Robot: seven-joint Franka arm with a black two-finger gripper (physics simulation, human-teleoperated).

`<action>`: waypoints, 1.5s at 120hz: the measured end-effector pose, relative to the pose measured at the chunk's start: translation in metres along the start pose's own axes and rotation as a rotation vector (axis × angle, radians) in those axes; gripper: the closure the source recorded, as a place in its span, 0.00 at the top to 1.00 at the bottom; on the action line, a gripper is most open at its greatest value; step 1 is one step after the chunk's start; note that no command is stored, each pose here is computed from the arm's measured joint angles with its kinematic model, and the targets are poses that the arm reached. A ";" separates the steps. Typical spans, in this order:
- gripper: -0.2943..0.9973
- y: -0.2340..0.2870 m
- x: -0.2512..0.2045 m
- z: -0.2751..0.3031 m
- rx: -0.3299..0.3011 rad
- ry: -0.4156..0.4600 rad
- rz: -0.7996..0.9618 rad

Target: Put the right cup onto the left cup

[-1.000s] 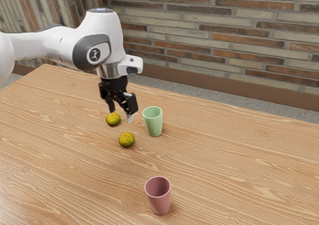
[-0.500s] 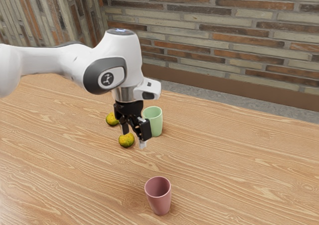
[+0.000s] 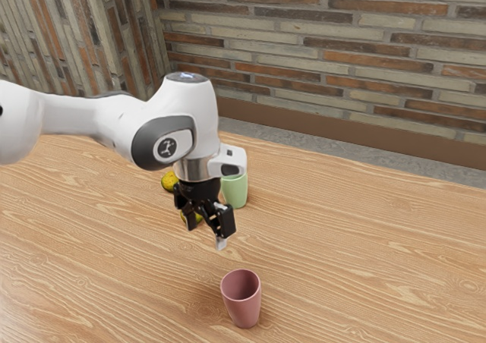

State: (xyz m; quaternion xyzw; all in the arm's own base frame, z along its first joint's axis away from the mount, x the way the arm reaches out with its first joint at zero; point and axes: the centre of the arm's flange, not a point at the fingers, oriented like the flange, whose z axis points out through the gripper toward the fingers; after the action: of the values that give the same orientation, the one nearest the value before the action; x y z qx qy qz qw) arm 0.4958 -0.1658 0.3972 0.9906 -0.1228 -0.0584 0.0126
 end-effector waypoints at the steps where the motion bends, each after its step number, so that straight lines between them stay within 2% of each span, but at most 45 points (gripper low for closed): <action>1: 0.75 0.000 0.000 0.000 -0.001 0.000 -0.003; 27: 0.75 -0.002 -0.010 0.005 -0.008 0.009 -0.047; 60: 0.75 0.042 -0.012 0.014 -0.001 0.004 0.005; 91: 0.75 0.062 -0.006 0.038 0.003 -0.027 0.022; 126: 0.75 0.016 0.008 0.047 -0.010 -0.025 -0.078; 180: 0.75 0.028 0.014 0.059 -0.008 -0.037 -0.068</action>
State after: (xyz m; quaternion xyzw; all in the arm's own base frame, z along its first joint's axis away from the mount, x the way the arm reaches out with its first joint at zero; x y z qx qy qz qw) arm 0.4952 -0.1972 0.3383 0.9929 -0.0892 -0.0774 0.0121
